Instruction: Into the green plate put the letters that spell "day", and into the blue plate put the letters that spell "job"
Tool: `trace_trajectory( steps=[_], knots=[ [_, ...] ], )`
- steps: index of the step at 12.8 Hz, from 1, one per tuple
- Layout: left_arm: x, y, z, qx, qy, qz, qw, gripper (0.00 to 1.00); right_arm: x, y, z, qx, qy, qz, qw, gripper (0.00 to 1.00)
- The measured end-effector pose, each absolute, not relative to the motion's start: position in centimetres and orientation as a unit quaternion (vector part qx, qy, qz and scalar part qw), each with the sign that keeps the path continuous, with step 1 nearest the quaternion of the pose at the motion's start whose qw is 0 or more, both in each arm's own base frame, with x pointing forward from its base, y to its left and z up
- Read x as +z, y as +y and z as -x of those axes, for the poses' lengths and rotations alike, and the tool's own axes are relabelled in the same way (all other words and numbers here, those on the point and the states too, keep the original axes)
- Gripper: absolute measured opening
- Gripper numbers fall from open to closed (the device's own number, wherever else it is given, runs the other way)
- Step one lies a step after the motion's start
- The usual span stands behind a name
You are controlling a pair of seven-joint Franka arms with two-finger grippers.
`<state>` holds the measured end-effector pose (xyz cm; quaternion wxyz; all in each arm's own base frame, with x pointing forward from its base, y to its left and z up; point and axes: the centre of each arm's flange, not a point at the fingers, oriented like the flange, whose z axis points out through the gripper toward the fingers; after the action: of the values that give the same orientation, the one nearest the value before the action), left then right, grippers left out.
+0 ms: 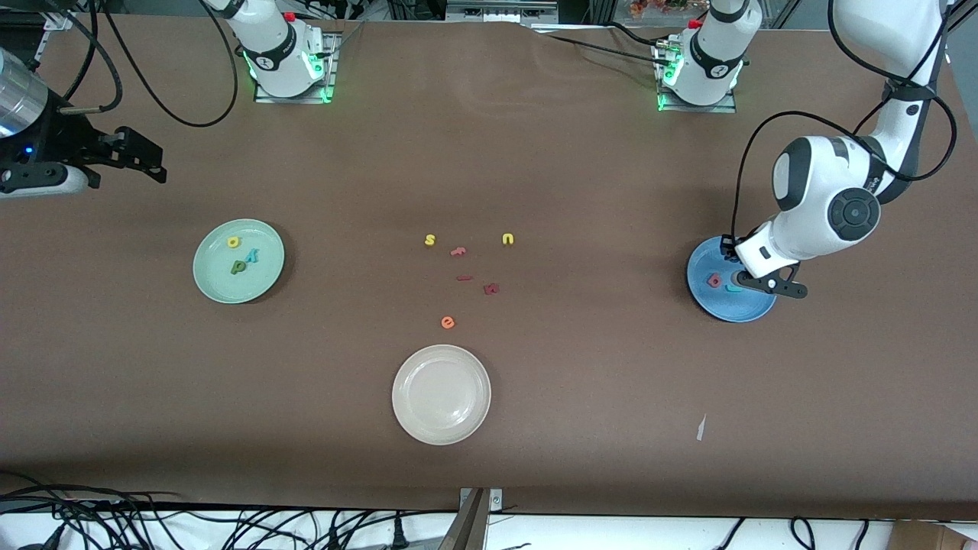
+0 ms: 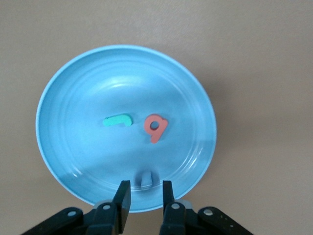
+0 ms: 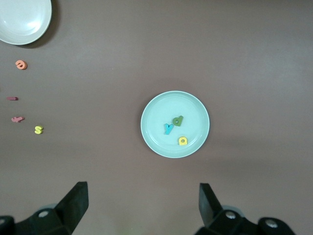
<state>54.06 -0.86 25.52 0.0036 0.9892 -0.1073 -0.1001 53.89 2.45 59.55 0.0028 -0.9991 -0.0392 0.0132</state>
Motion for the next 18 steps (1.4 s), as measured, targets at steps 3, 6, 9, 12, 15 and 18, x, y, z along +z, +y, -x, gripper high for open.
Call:
trace_trajectory(
  steps=[3,6,9,12,15,18],
  knots=[
    [25.5,-0.7,-54.0,-0.099,-0.106,-0.989,0.003,0.6,59.7,0.9,-54.0,0.007,-0.025,1.0,0.004,1.0],
    [26.0,-0.7,-54.1,-0.093,-0.106,-0.99,0.003,0.94,59.6,1.2,-54.6,0.001,-0.027,1.0,0.004,1.0],
    [28.1,-0.9,-54.6,-0.071,-0.107,-0.992,0.004,1.0,59.5,2.7,-55.2,0.003,-0.041,0.999,0.004,1.0],
    [36.0,0.0,-55.4,-0.008,-0.1,-0.995,0.007,1.0,59.3,2.6,-55.2,0.01,-0.04,0.999,0.004,1.0],
    [46.2,0.5,-54.7,-0.013,-0.098,-0.995,0.018,1.0,59.4,2.3,-55.2,0.011,-0.037,0.999,0.004,1.0],
    [54.9,0.5,-54.0,-0.024,-0.102,-0.994,0.023,1.0,59.5,2.1,-55.2,0.01,-0.035,0.999,0.004,1.0]
  ],
)
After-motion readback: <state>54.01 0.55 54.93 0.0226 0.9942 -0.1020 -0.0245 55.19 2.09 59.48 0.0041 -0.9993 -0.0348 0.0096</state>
